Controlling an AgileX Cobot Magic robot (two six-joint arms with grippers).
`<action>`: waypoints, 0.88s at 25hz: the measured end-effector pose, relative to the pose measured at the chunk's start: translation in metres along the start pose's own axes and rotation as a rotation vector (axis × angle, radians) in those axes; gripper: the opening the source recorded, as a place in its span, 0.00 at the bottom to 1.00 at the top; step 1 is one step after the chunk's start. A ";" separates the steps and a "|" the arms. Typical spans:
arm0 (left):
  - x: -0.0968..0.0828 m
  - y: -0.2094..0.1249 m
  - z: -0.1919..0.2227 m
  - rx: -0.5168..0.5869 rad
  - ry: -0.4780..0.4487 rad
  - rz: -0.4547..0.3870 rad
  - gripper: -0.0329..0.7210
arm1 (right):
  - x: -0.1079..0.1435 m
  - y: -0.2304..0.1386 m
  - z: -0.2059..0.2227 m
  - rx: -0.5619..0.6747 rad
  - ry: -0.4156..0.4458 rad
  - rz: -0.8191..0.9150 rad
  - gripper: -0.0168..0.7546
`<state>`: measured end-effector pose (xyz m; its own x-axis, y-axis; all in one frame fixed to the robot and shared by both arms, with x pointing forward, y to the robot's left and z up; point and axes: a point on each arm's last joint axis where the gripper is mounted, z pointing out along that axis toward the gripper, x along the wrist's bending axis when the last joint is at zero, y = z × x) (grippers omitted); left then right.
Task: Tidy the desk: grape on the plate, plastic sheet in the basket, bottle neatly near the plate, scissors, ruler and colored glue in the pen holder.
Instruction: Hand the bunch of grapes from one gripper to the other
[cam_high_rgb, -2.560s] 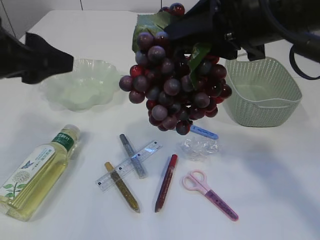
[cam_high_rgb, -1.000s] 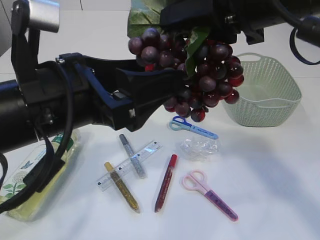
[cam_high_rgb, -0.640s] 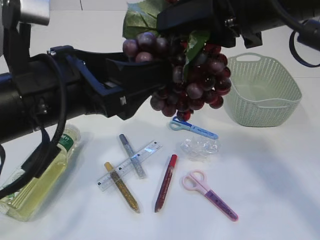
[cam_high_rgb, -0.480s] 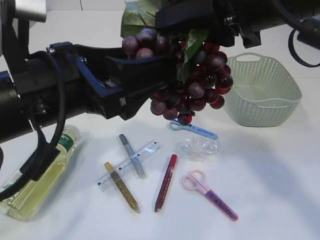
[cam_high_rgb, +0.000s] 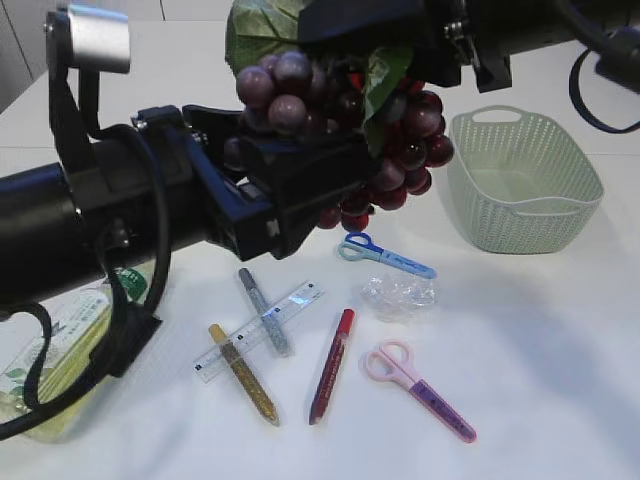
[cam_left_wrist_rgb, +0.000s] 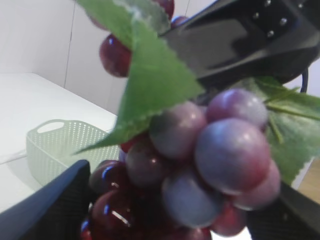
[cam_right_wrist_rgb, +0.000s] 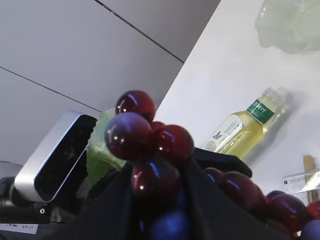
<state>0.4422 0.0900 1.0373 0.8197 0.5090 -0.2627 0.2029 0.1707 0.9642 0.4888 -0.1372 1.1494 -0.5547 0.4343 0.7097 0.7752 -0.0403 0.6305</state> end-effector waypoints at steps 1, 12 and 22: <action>0.000 -0.001 0.001 -0.002 -0.004 -0.001 0.92 | 0.000 0.000 0.000 0.003 0.002 0.000 0.27; -0.002 0.001 0.002 -0.048 -0.041 -0.003 0.67 | 0.001 -0.001 0.000 0.014 0.012 -0.007 0.27; -0.002 0.001 0.002 -0.049 -0.043 -0.003 0.37 | 0.002 0.000 -0.001 0.013 0.010 -0.018 0.27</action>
<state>0.4416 0.0874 1.0391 0.8416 0.4721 -0.2622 0.1794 0.2136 0.9603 0.4874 -0.1367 1.1513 -0.5713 0.4258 0.7017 0.7691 -0.0207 0.6387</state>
